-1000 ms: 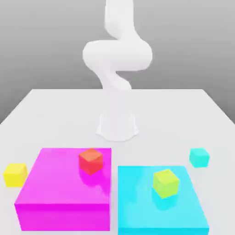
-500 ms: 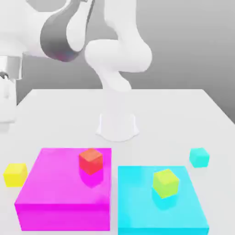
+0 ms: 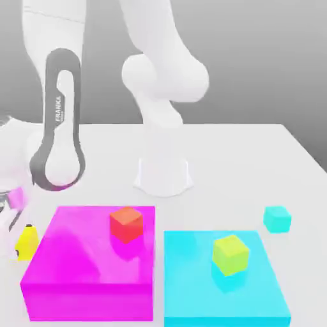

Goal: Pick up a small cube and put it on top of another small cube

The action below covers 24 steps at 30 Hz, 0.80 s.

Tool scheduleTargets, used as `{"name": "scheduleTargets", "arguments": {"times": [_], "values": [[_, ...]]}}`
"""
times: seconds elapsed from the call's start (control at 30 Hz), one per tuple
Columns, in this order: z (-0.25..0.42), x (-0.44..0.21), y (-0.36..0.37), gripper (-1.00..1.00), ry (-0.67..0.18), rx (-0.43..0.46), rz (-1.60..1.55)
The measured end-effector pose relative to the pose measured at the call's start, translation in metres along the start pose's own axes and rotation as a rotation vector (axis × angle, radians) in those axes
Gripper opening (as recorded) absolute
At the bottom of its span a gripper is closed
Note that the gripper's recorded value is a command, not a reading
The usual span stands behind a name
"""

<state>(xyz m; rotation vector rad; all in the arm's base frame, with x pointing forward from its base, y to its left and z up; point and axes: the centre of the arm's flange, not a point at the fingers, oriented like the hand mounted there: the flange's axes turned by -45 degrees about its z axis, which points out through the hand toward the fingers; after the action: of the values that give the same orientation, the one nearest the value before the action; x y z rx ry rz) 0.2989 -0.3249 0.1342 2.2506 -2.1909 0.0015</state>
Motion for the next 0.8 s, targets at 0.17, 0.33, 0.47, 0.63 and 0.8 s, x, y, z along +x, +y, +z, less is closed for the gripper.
{"name": "scheduleTargets", "arguments": {"times": [0.17, 0.33, 0.47, 0.63, 0.8], "values": [[-0.009, 0.001, 0.000, -1.00, 0.001, 0.000, 0.000], [-0.056, 0.001, 0.000, -1.00, -0.003, -0.002, 0.020], [-0.072, -0.027, -0.061, -1.00, 0.064, 0.033, -0.119], [-0.112, -0.129, -0.143, -1.00, 0.136, 0.116, -0.416], [-0.123, -0.296, -0.166, -1.00, 0.078, 0.142, -0.616]]}}
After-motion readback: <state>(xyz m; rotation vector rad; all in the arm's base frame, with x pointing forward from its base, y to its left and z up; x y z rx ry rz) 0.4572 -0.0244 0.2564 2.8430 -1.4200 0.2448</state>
